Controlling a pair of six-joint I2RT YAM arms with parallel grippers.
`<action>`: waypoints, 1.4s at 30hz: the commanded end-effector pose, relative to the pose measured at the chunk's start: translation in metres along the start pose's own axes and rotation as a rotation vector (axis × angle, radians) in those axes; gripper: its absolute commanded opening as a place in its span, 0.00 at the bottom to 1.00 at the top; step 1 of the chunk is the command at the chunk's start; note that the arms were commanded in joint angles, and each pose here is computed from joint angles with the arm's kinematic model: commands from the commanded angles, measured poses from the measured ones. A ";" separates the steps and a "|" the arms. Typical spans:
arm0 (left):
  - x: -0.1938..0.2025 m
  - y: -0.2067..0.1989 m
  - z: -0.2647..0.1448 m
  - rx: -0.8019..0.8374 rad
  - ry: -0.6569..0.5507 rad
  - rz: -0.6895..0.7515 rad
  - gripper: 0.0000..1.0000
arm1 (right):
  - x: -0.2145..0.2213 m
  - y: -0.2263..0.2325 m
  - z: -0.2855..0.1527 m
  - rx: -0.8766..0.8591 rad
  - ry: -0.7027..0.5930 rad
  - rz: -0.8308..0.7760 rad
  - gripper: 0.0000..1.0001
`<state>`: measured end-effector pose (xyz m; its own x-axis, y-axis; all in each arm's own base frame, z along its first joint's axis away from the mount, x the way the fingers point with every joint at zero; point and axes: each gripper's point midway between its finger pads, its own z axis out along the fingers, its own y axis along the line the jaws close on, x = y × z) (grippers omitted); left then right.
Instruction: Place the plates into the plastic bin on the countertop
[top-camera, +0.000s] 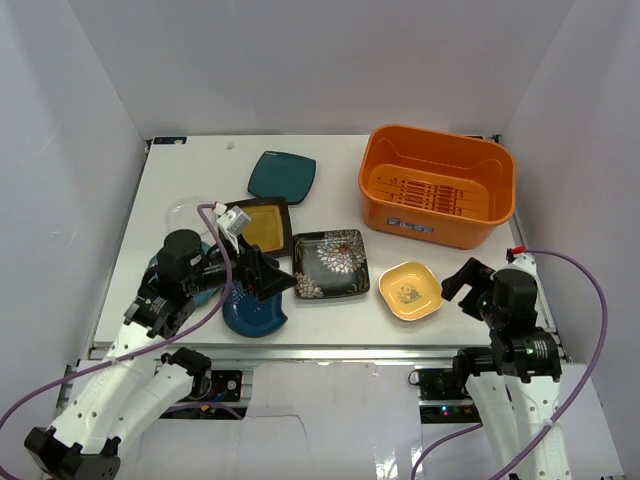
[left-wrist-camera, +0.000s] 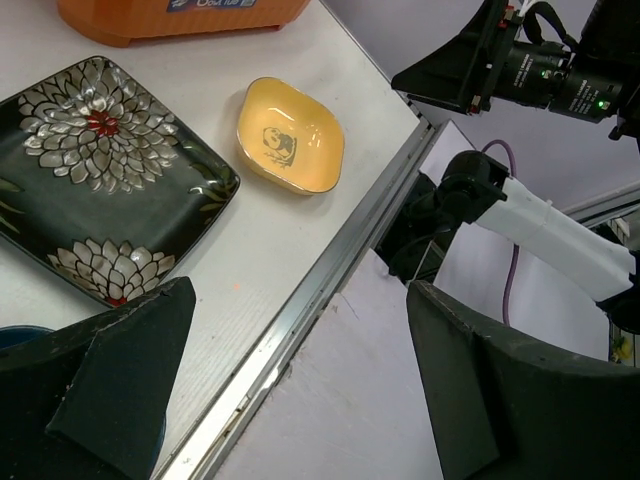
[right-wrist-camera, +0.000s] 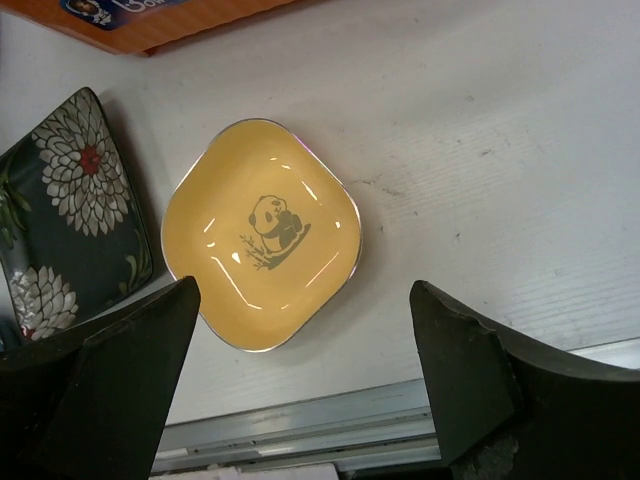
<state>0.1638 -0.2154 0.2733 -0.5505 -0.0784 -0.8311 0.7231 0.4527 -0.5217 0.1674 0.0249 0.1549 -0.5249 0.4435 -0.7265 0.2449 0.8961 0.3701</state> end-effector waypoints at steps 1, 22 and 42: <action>0.004 0.010 0.003 -0.040 -0.004 -0.023 0.98 | 0.007 0.007 0.014 -0.028 0.022 0.080 0.91; 0.058 0.077 0.013 -0.294 0.077 -0.179 0.90 | 0.097 -0.013 0.103 0.002 0.219 0.261 0.56; 0.037 0.117 0.033 -0.518 0.123 -0.313 0.69 | -0.106 0.116 -0.037 -0.414 -0.135 0.029 0.08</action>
<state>0.2345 -0.1885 0.1651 -0.7630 -0.1648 -0.6250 0.2611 0.8060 -0.5312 0.2024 0.0750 0.2385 -0.4752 0.5740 -0.6668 0.0562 0.7761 0.6281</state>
